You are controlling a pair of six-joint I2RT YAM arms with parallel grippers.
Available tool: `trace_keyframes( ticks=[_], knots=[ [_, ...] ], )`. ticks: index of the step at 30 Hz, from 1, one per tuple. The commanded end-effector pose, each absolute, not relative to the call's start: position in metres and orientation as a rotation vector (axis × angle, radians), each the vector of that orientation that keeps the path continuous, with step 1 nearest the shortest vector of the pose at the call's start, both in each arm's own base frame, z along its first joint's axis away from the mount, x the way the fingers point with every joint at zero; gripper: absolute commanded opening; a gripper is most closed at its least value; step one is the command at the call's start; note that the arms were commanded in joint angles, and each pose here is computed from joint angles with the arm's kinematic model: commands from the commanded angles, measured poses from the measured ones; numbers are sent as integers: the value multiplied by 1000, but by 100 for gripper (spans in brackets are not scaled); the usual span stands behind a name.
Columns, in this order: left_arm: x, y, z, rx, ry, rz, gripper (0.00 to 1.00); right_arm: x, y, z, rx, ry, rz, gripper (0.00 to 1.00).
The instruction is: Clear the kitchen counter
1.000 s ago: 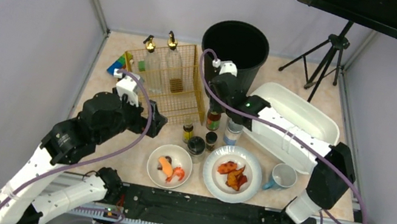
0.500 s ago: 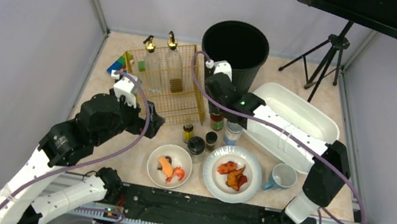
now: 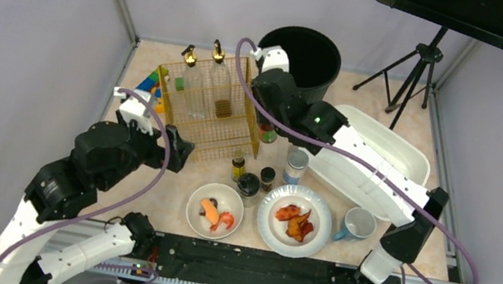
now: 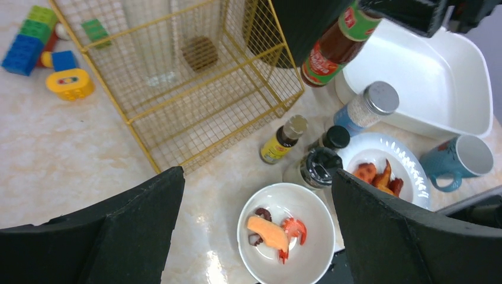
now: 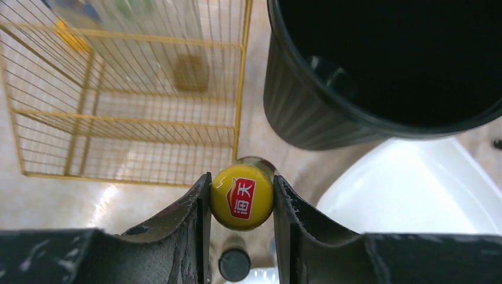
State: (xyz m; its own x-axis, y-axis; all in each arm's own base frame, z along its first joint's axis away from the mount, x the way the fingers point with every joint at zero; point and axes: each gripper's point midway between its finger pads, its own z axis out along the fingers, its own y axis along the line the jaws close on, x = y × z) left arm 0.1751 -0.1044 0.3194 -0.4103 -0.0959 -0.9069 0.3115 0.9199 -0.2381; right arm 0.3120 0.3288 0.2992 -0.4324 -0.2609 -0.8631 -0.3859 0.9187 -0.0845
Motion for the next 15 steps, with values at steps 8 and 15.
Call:
trace_keyframes(
  ticks=[8,15],
  knots=[
    [167,-63,352,43,1847,-341,99,317,394,425,-459,1800,391,0],
    [163,-61,348,34,1848,-352,99,322,433,446,-485,1708,539,0]
  ],
)
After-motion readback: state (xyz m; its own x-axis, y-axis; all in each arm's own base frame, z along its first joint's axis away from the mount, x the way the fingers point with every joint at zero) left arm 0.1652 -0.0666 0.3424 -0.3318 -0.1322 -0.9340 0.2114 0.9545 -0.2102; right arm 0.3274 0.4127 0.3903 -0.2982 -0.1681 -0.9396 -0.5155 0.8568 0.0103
